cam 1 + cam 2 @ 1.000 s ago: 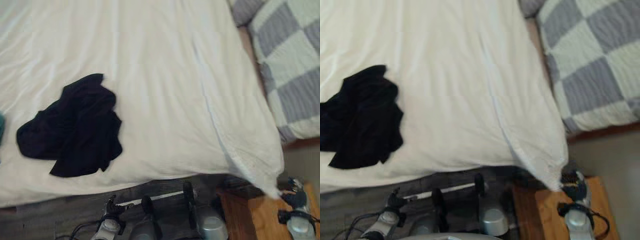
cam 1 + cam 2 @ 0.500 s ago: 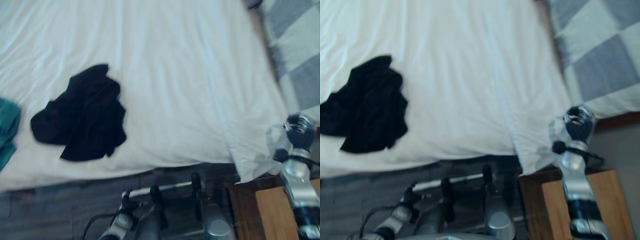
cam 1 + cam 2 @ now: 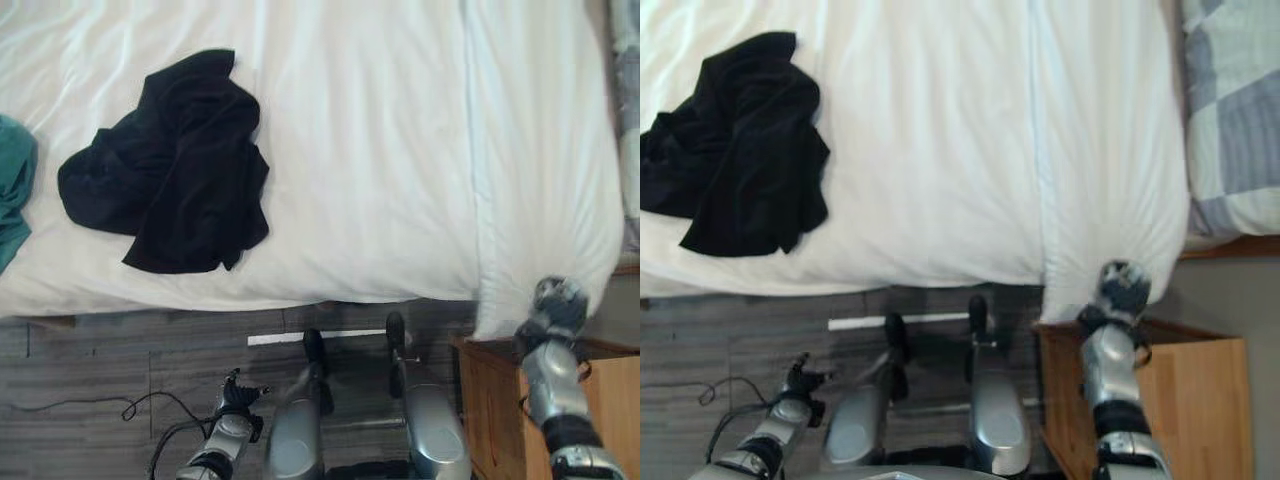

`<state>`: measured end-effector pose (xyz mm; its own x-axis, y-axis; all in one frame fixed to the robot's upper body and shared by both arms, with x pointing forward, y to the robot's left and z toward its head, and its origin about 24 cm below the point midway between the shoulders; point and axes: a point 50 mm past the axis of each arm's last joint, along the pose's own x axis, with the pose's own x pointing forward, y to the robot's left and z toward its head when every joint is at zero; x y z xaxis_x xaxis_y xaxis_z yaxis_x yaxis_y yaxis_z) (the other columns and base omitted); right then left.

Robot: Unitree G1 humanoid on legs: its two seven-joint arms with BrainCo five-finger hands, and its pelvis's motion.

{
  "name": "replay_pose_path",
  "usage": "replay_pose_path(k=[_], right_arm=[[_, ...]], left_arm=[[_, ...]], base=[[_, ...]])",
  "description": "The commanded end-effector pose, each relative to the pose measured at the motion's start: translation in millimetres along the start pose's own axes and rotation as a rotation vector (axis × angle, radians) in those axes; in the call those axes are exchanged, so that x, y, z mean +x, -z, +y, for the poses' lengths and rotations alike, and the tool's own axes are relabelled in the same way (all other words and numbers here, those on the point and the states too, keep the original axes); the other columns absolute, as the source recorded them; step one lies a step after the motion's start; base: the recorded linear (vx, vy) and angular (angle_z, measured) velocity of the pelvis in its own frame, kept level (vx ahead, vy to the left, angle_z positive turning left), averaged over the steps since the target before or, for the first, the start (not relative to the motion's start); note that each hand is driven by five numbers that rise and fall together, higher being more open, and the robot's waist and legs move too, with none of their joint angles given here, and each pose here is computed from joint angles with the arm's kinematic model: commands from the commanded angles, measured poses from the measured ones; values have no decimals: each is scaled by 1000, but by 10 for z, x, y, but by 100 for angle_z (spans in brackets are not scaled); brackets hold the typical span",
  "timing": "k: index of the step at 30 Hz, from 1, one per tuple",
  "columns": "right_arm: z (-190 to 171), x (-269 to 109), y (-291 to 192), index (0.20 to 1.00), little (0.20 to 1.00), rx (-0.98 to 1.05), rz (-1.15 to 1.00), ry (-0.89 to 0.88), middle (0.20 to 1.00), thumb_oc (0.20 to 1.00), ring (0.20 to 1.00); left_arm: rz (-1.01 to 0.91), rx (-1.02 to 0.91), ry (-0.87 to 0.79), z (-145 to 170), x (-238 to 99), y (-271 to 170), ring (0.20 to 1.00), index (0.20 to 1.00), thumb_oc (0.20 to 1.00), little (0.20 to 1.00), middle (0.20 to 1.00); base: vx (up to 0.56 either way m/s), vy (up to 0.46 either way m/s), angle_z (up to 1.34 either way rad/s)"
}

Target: Tidy up the quilt and then pick up the clothes from the bed and put them into the laundry hamper.

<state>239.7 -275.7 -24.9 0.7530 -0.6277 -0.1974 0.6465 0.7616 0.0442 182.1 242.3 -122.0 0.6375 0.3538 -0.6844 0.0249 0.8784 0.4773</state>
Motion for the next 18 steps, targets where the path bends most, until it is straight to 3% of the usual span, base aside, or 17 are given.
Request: replay_pose_path(k=[1,4,5,10,18], right_arm=[[-758,-890,1223,200,200,-325,583,62,200,200,200],[-814,-1027,1343,200,200,-365,654,53,200,200,200],[-849,-1185,1499,1000,1000,-443,758,23,1000,1000,1000],[-753,-1140,1505,1000,1000,-517,753,-70,1000,1000,1000],[-212,-380,866,1000,1000,-794,342,-357,1000,1000,1000]], left_arm=[[58,-23,-12,-16,-68,224,1000,1000,1000,1000,1000],[47,-10,-6,-25,-67,204,1000,1000,1000,1000,1000],[15,11,2,-30,-52,127,1000,1000,1000,1000,1000],[13,1,10,-28,-65,149,1000,1000,1000,1000,1000],[38,-26,78,-181,-113,234,1000,1000,1000,1000,1000]], base=[[28,125,-9],[-21,80,-25],[-77,108,-21],[-59,47,-17],[-55,112,14]])
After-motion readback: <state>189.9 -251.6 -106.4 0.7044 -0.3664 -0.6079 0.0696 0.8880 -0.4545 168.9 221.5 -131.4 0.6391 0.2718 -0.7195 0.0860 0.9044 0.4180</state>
